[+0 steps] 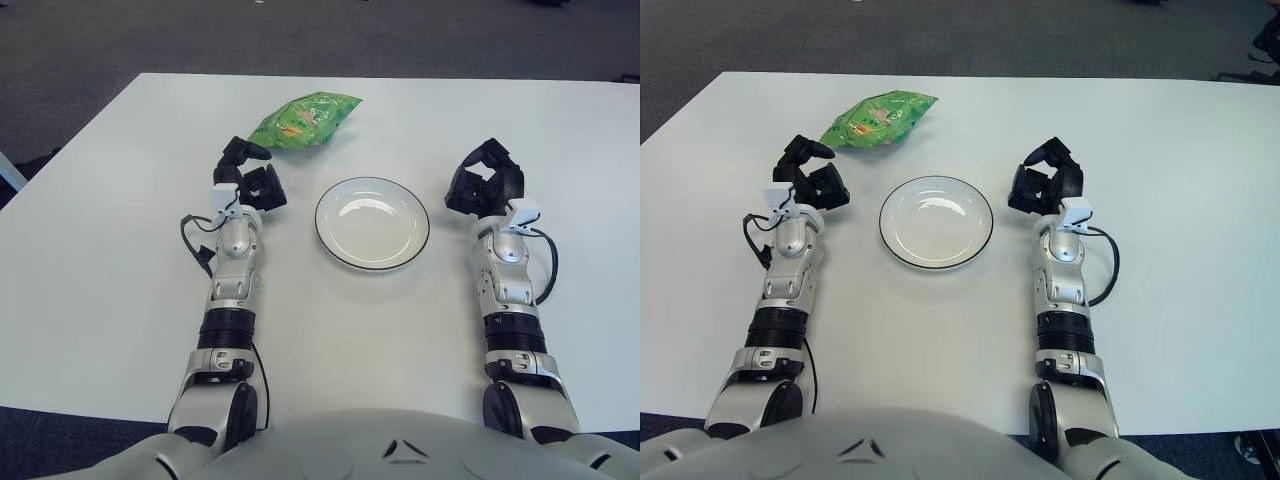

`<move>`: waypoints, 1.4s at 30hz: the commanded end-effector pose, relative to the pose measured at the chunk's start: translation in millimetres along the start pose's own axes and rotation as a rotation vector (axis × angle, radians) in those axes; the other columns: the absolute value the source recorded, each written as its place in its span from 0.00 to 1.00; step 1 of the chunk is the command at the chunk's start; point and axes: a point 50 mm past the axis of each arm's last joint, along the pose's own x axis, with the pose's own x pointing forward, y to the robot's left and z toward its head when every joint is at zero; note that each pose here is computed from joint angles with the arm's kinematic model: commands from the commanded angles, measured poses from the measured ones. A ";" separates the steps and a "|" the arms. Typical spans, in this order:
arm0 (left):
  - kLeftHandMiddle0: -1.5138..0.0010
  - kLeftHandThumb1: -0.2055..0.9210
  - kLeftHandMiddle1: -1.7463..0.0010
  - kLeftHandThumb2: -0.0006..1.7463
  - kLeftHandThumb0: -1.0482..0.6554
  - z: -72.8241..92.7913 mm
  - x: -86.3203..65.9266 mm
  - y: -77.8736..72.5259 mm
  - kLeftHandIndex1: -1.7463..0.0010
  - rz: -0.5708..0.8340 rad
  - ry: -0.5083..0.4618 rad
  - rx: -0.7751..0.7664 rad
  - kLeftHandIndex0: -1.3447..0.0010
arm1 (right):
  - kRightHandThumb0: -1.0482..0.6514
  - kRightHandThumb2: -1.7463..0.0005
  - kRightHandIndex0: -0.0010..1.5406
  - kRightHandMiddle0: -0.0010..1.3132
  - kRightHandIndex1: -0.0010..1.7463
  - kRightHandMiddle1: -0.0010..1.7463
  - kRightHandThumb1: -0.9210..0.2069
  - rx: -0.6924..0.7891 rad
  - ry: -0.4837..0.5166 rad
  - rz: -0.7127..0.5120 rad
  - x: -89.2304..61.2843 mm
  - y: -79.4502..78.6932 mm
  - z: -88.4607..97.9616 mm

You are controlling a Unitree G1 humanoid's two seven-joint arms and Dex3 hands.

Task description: Put the snack into the plate.

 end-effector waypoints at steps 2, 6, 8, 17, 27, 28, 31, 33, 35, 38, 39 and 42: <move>0.10 0.33 0.00 0.86 0.30 -24.4 -17.7 9.8 0.00 0.023 0.093 0.023 0.45 | 0.31 0.17 0.85 0.54 1.00 1.00 0.63 -0.015 0.185 -0.039 -35.0 -13.9 -40.7; 0.10 0.33 0.00 0.86 0.30 -24.6 -17.5 10.1 0.00 0.023 0.093 0.024 0.45 | 0.31 0.17 0.85 0.54 1.00 1.00 0.63 -0.015 0.186 -0.041 -35.1 -14.0 -40.5; 0.10 0.33 0.00 0.86 0.30 -24.7 -17.5 10.3 0.00 0.023 0.094 0.022 0.45 | 0.31 0.17 0.86 0.54 1.00 1.00 0.63 -0.015 0.185 -0.041 -35.2 -13.9 -40.3; 0.10 0.33 0.00 0.86 0.30 -23.7 -17.6 10.9 0.00 0.027 0.088 0.022 0.45 | 0.31 0.17 0.85 0.54 1.00 1.00 0.63 -0.015 0.189 -0.042 -35.2 -13.7 -40.2; 0.10 0.32 0.00 0.86 0.30 -23.2 -16.6 11.7 0.00 0.032 0.082 0.025 0.45 | 0.31 0.17 0.85 0.54 1.00 1.00 0.63 -0.016 0.185 -0.039 -35.1 -13.6 -39.8; 0.10 0.32 0.00 0.87 0.30 -22.9 -16.4 11.8 0.00 0.032 0.078 0.027 0.45 | 0.31 0.17 0.86 0.54 1.00 1.00 0.63 -0.016 0.184 -0.039 -35.2 -13.5 -39.8; 0.10 0.32 0.00 0.87 0.30 -22.4 -16.4 11.9 0.00 0.032 0.069 0.031 0.44 | 0.31 0.17 0.86 0.54 1.00 1.00 0.63 -0.015 0.184 -0.039 -35.2 -13.5 -39.8; 0.10 0.32 0.00 0.87 0.29 -21.6 -16.2 12.1 0.00 0.027 0.059 0.043 0.44 | 0.31 0.17 0.85 0.54 1.00 1.00 0.63 -0.016 0.187 -0.039 -35.2 -13.6 -39.9; 0.10 0.32 0.00 0.87 0.29 -21.0 -16.0 12.4 0.00 0.022 0.049 0.055 0.44 | 0.31 0.17 0.85 0.54 1.00 1.00 0.63 -0.016 0.189 -0.040 -35.2 -13.7 -40.0; 0.11 0.35 0.00 0.85 0.30 -18.1 -13.7 14.2 0.00 -0.014 0.017 0.133 0.46 | 0.31 0.17 0.85 0.54 1.00 1.00 0.63 -0.016 0.190 -0.040 -35.0 -13.7 -40.4; 0.11 0.35 0.00 0.84 0.30 -17.7 -13.3 14.4 0.00 -0.021 0.011 0.149 0.47 | 0.31 0.17 0.85 0.54 1.00 1.00 0.63 -0.016 0.190 -0.040 -34.9 -13.7 -40.6; 0.12 0.37 0.00 0.83 0.31 -15.4 -11.8 15.7 0.00 -0.040 -0.014 0.213 0.48 | 0.31 0.17 0.85 0.54 1.00 1.00 0.63 -0.017 0.190 -0.040 -34.8 -13.7 -40.6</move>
